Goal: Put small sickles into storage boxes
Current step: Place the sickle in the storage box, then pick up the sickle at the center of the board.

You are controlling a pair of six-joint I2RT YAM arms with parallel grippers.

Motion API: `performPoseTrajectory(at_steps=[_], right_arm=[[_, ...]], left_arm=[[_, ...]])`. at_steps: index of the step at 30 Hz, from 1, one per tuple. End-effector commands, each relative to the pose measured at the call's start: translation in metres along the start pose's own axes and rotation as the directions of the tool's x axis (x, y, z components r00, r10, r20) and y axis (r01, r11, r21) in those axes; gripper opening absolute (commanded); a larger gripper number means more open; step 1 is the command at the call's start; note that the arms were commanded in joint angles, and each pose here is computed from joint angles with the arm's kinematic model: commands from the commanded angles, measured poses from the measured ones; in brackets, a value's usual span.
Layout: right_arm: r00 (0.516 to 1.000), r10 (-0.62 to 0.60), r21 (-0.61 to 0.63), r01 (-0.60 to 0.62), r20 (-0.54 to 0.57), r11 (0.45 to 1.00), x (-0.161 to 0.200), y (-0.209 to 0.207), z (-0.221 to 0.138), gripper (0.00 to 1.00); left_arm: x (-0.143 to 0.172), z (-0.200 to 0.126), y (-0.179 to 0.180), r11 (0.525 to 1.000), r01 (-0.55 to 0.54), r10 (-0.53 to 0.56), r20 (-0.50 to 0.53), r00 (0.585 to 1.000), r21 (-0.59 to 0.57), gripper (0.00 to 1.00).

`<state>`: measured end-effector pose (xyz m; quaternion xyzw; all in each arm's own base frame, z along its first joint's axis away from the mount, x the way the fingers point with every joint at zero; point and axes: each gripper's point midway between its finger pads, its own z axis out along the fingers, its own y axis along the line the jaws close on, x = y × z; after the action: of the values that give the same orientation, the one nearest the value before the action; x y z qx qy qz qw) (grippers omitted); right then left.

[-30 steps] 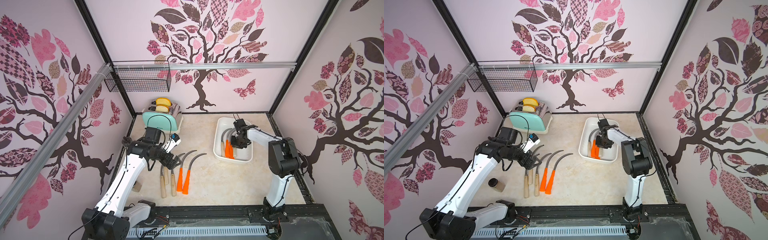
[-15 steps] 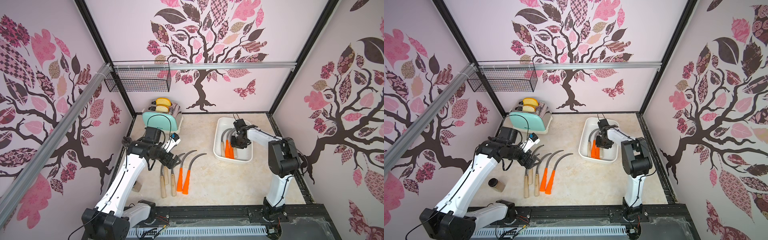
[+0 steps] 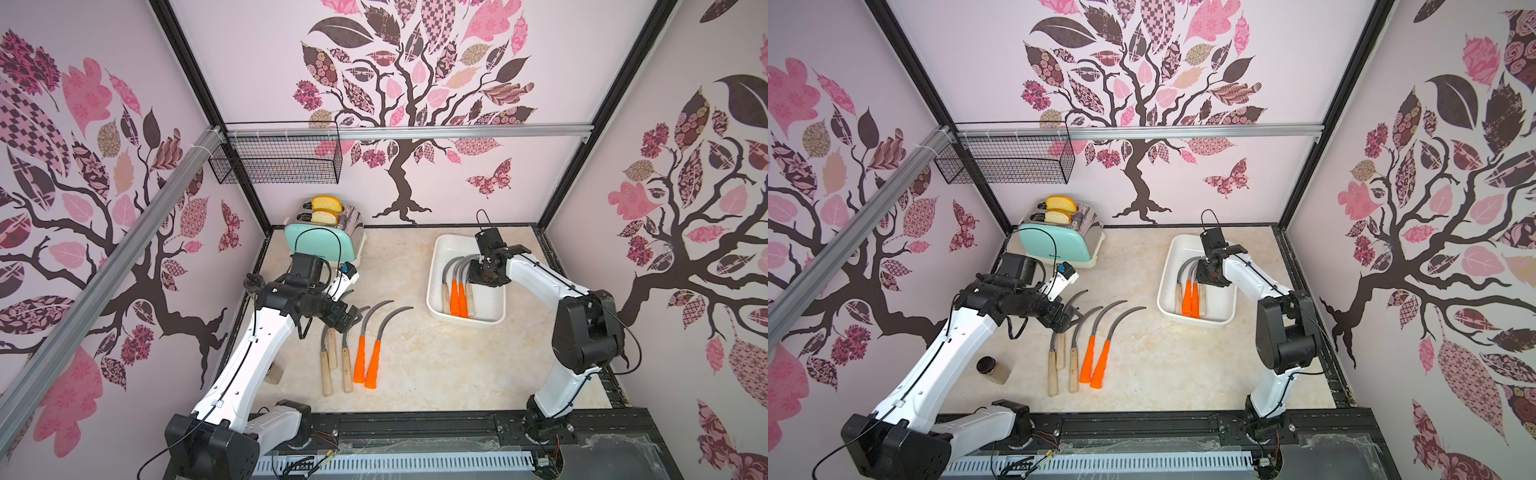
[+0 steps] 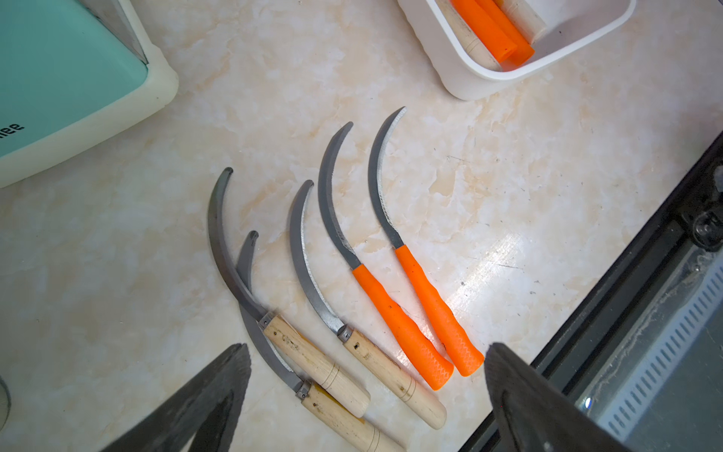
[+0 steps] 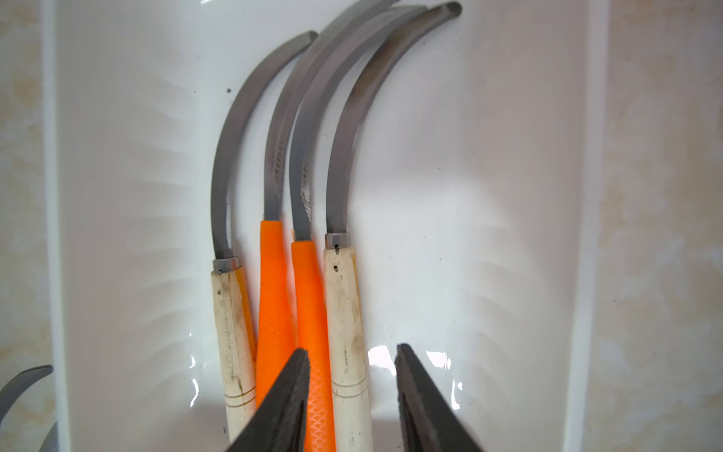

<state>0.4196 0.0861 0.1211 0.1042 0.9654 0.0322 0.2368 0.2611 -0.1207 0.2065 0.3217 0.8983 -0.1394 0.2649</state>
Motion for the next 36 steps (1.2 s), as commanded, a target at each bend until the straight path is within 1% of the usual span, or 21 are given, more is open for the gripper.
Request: performPoseTrajectory(at_steps=[1, 3, 6, 10, 13, 16, 20, 23, 26, 30, 32, 34, 36], right_arm=[[1.0, -0.017, 0.023, 0.016, 0.024, 1.0, -0.003, 0.0, -0.025, 0.41], [0.999, -0.024, 0.017, 0.023, 0.03, 1.0, -0.001, 0.001, -0.033, 0.41], [0.999, -0.023, -0.01, 0.023, 0.041, 1.0, 0.006, 0.006, -0.044, 0.41], [0.999, -0.018, -0.053, 0.02, 0.047, 0.998, 0.019, 0.017, -0.057, 0.4], [0.998, -0.041, -0.089, 0.046, 0.052, 0.995, 0.032, 0.033, -0.069, 0.4], [0.996, -0.085, -0.127, 0.087, 0.027, 0.988, 0.051, 0.055, -0.077, 0.4], [0.996, -0.088, -0.174, 0.088, 0.006, 0.981, 0.074, 0.07, -0.085, 0.4], [0.998, -0.07, -0.224, 0.069, 0.003, 0.972, 0.086, 0.077, -0.091, 0.39], [0.995, -0.102, -0.216, 0.099, -0.003, 0.971, 0.095, 0.083, -0.093, 0.38], [0.989, -0.147, -0.211, 0.145, 0.007, 0.967, 0.1, 0.095, -0.099, 0.37], [0.987, -0.16, -0.226, 0.157, 0.005, 0.961, 0.101, 0.103, -0.101, 0.36], [0.985, -0.171, -0.246, 0.166, 0.001, 0.955, 0.104, 0.112, -0.101, 0.36], [0.981, -0.193, -0.257, 0.185, -0.004, 0.949, 0.109, 0.123, -0.101, 0.36]], left_arm=[[-0.008, 0.004, 0.011, 0.998, 0.046, -0.044, 0.025, 0.999, -0.052, 0.98], [-0.008, 0.006, 0.012, 0.997, 0.059, -0.058, 0.015, 0.998, -0.049, 0.98], [-0.004, 0.012, 0.013, 0.998, 0.048, -0.049, -0.011, 0.999, -0.041, 0.98], [0.005, 0.022, 0.02, 0.996, 0.054, -0.057, -0.047, 0.997, -0.07, 0.98], [0.01, 0.029, 0.022, 0.996, 0.057, -0.062, -0.068, 0.996, -0.068, 0.98], [0.012, 0.035, 0.024, 0.995, 0.068, -0.074, -0.077, 0.994, -0.073, 0.97], [0.017, 0.046, 0.043, 0.981, 0.107, -0.124, -0.1, 0.987, -0.163, 0.96], [0.021, 0.048, 0.048, 0.977, 0.108, -0.134, -0.133, 0.982, -0.183, 0.95], [0.024, 0.05, 0.049, 0.977, 0.102, -0.129, -0.135, 0.982, -0.189, 0.93], [0.028, 0.052, 0.052, 0.972, 0.106, -0.136, -0.135, 0.982, -0.21, 0.87], [0.028, 0.052, 0.053, 0.97, 0.108, -0.14, -0.136, 0.981, -0.218, 0.81], [0.029, 0.052, 0.054, 0.968, 0.111, -0.144, -0.137, 0.98, -0.224, 0.79], [0.031, 0.053, 0.055, 0.968, 0.113, -0.146, -0.139, 0.979, -0.226, 0.74]])
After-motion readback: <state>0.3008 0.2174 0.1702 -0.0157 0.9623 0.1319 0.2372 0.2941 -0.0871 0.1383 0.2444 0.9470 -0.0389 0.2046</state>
